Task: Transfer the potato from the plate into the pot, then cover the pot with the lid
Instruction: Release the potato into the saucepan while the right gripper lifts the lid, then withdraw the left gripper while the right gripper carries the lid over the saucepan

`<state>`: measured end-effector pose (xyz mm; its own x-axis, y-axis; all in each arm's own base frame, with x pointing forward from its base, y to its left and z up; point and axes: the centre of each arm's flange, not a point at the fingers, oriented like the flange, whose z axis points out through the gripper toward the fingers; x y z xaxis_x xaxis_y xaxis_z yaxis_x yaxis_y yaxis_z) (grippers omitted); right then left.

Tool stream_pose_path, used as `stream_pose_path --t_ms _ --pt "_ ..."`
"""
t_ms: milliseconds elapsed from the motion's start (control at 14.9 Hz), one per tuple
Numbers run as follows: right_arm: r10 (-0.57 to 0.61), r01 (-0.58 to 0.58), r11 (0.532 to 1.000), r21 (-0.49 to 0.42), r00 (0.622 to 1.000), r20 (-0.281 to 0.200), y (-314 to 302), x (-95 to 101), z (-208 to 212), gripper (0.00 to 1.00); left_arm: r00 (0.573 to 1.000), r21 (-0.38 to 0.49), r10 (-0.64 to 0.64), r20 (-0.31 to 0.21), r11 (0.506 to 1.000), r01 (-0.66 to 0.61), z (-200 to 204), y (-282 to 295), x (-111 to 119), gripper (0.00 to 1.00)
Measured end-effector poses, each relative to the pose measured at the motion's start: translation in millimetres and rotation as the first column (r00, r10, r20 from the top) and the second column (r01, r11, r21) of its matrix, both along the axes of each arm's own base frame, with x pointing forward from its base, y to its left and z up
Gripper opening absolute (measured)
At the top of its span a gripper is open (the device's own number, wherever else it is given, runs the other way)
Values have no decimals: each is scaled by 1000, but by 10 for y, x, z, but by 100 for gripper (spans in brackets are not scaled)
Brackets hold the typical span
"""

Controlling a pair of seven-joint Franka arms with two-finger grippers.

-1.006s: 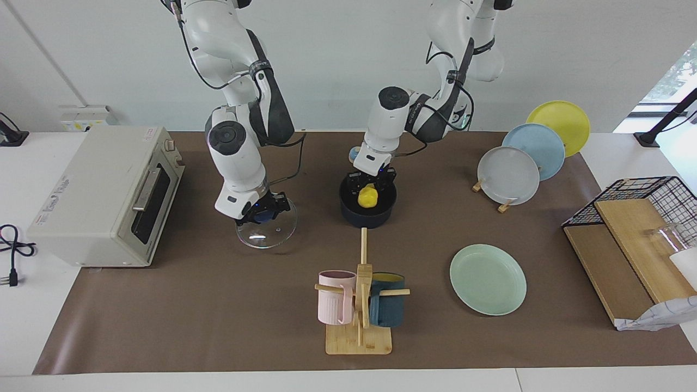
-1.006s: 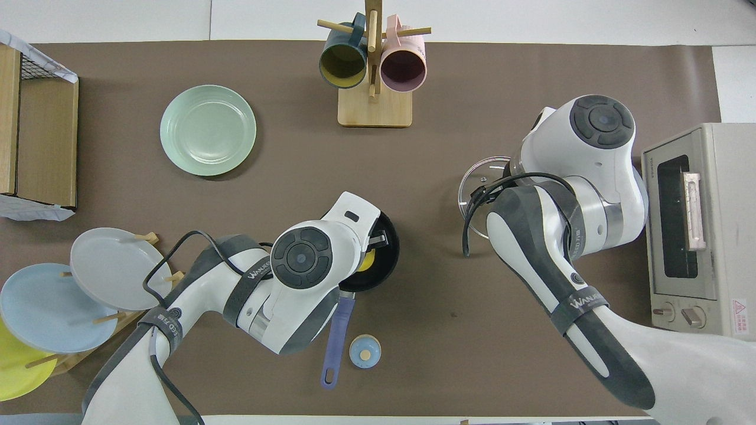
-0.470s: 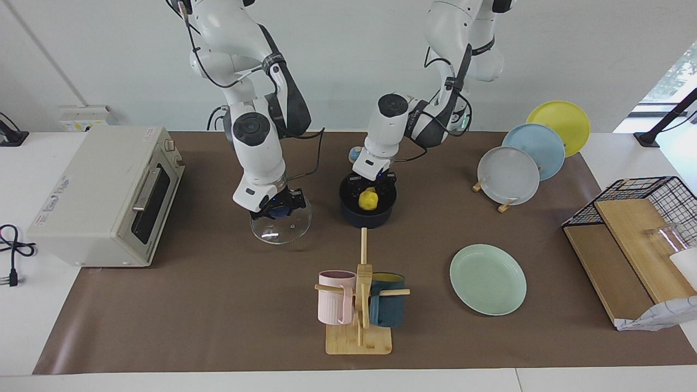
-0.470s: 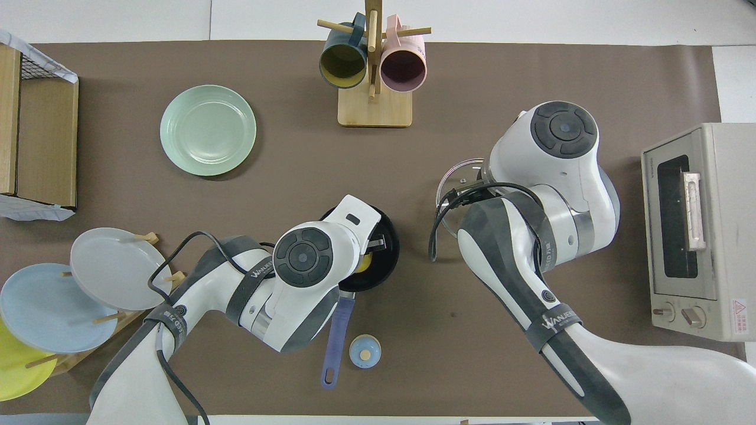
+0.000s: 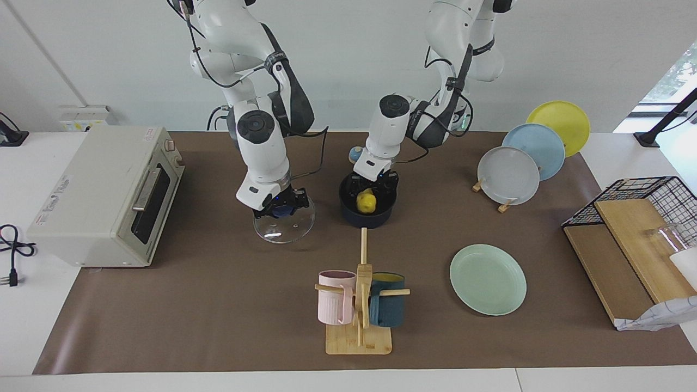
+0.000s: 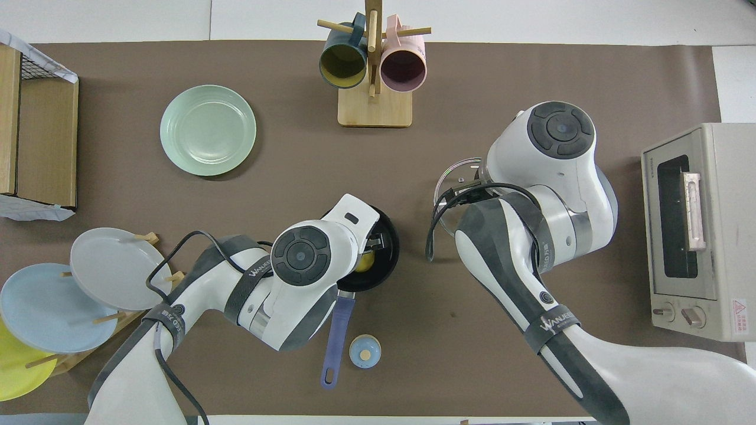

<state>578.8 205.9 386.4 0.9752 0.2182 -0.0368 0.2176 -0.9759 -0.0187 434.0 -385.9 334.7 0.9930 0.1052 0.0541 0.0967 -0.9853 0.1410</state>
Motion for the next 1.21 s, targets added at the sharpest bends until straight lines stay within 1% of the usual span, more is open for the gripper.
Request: stream_pose_path --t_ms 134,268,403,537,671,805,939,1073,1208 --pt "0 0 1000 0 1000 0 0 0 0 44 1000 2 1 0 1000 -1 43 26 33 100" --pt "0 0 1000 0 1000 1 1 2 3 44 1000 13 -1 -10 1000 1 233 140 171 100" --pt "-4 4 1000 1 1000 2 2 5 11 44 1000 27 -15 -19 1000 16 639 408 434 100" --pt "-20 20 1000 2 1000 6 9 14 31 44 999 36 -33 -20 999 33 1142 839 757 100" --pt "-43 43 999 3 999 11 91 17 91 44 998 37 -57 -2 998 57 1575 1311 1032 100" --pt "-78 78 997 -1 997 6 330 2 224 44 996 40 -91 24 995 90 1865 1725 1212 100" --pt "-108 108 994 -10 994 -4 734 -53 427 44 991 48 -127 46 991 124 2031 2108 1331 100" --pt "-147 147 989 -10 989 6 1227 -147 674 44 986 65 -157 51 986 154 2139 2459 1414 100" --pt "-172 172 985 -16 985 13 1658 -293 721 44 985 79 -167 37 983 164 2256 2673 1440 100"
